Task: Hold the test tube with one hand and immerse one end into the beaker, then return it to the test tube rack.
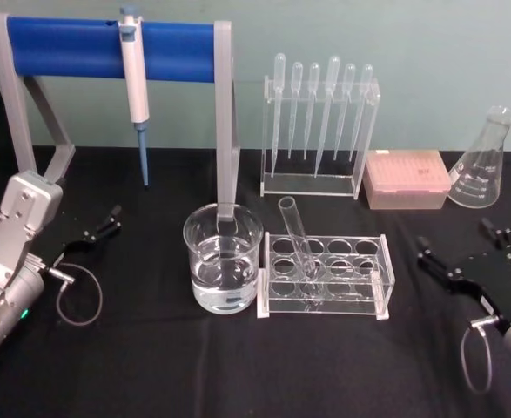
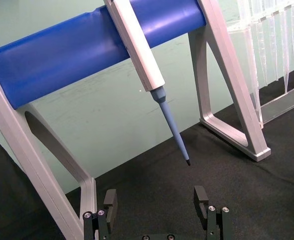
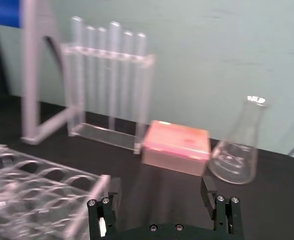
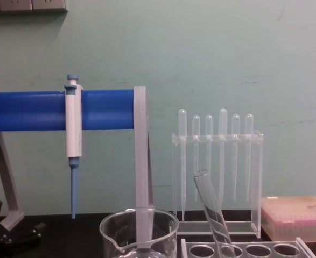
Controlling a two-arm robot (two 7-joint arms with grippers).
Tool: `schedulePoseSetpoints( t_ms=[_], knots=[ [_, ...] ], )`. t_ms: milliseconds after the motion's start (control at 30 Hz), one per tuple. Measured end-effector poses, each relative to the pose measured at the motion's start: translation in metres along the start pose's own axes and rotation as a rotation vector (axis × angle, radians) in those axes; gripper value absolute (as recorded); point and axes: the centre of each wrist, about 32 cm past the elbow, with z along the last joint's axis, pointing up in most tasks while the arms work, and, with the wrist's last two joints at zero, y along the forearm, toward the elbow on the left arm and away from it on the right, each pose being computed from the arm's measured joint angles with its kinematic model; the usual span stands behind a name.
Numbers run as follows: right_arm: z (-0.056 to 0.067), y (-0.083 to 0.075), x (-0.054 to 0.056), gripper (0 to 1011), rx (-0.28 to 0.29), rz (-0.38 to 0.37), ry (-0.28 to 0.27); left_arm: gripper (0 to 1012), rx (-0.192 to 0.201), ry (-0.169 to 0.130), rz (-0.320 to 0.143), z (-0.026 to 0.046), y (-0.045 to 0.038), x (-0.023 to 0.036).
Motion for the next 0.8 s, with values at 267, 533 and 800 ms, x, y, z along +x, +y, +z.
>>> schedulePoseSetpoints(
  t_ms=[267, 533, 800],
  knots=[
    [-0.035, 0.029, 0.007, 1004, -0.012, -0.073, -0.016, 1000, 0.0, 0.0, 0.0, 0.0, 0.0, 0.0],
    [-0.047, 0.043, 0.006, 1004, -0.025, -0.049, -0.016, 1000, 0.0, 0.0, 0.0, 0.0, 0.0, 0.0],
    [-0.046, 0.042, 0.005, 1004, -0.025, -0.049, -0.018, 1000, 0.0, 0.0, 0.0, 0.0, 0.0, 0.0]
  ],
)
